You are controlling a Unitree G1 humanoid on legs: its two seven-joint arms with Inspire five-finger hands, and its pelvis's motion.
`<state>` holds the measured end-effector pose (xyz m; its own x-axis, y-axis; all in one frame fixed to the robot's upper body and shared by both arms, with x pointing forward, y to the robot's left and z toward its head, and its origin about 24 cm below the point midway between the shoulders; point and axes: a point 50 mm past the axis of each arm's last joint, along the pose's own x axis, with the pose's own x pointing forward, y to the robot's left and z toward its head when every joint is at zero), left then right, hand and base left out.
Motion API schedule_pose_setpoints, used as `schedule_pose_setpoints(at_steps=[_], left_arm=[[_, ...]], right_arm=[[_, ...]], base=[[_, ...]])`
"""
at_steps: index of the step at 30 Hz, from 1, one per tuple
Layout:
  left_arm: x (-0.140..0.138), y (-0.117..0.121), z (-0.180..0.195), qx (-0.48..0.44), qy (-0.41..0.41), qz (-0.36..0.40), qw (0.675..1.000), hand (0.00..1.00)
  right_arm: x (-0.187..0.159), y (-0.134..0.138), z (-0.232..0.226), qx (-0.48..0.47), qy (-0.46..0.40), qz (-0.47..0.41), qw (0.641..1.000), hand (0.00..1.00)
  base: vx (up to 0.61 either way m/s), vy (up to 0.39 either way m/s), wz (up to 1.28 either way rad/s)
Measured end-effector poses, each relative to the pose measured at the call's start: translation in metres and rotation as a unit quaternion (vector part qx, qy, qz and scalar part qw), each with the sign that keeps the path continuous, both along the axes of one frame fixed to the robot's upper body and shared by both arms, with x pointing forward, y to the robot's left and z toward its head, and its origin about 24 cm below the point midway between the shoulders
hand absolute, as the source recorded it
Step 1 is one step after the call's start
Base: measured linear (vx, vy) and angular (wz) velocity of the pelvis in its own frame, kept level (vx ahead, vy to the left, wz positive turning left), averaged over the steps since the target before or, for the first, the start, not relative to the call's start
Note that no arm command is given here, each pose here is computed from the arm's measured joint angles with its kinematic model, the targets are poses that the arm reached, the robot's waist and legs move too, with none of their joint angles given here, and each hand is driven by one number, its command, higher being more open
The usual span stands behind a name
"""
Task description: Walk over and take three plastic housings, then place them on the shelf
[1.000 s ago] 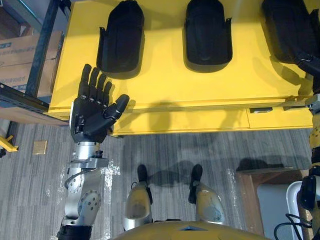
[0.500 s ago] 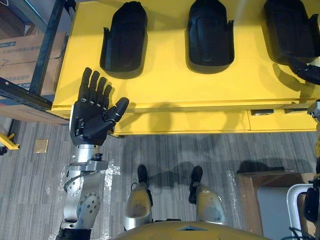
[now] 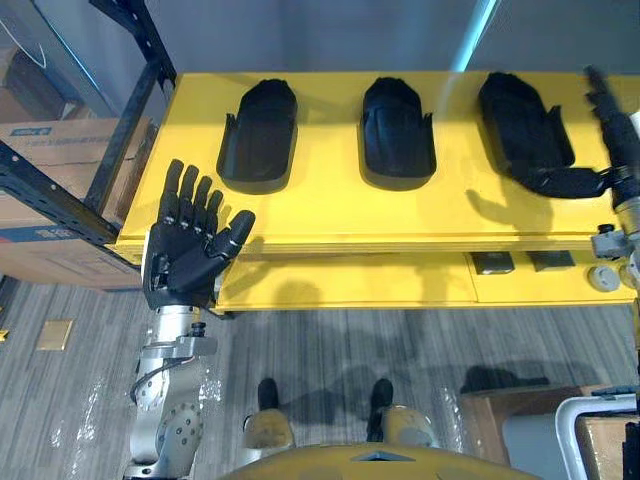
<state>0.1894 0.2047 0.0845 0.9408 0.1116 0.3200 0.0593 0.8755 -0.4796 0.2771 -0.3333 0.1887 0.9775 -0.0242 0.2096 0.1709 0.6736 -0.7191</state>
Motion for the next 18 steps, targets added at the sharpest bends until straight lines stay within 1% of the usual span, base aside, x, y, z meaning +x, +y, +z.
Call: schedule_pose_setpoints(at_steps=[2,4,8,14,18], left_arm=[[-0.003,0.001,-0.003,0.0,0.007,0.002,1.0,1.0],[-0.003,0.001,-0.004,0.0,0.011,0.004,1.0,1.0],[-0.004,0.001,-0.007,-0.001,0.023,0.005,1.0,1.0],[-0.004,0.001,-0.007,0.0,0.025,0.003,1.0,1.0],[-0.003,0.002,-0.01,0.003,0.03,0.002,1.0,1.0]], right_arm=[[0.003,-0.002,-0.007,-0.023,0.07,0.013,0.997,1.0],[0.004,-0.008,-0.012,-0.031,0.11,0.008,0.993,1.0],[0.006,-0.028,-0.021,0.001,0.171,-0.018,0.985,1.0],[0.013,-0.039,-0.012,-0.009,0.189,-0.037,0.981,1.0],[0.022,-0.036,-0.014,-0.012,0.199,-0.037,0.979,1.0]], base=[[-0.02,0.004,0.04],[0.0,0.0,0.0],[0.02,0.002,-0.03],[0.0,0.006,-0.05],[-0.02,0.003,-0.06]])
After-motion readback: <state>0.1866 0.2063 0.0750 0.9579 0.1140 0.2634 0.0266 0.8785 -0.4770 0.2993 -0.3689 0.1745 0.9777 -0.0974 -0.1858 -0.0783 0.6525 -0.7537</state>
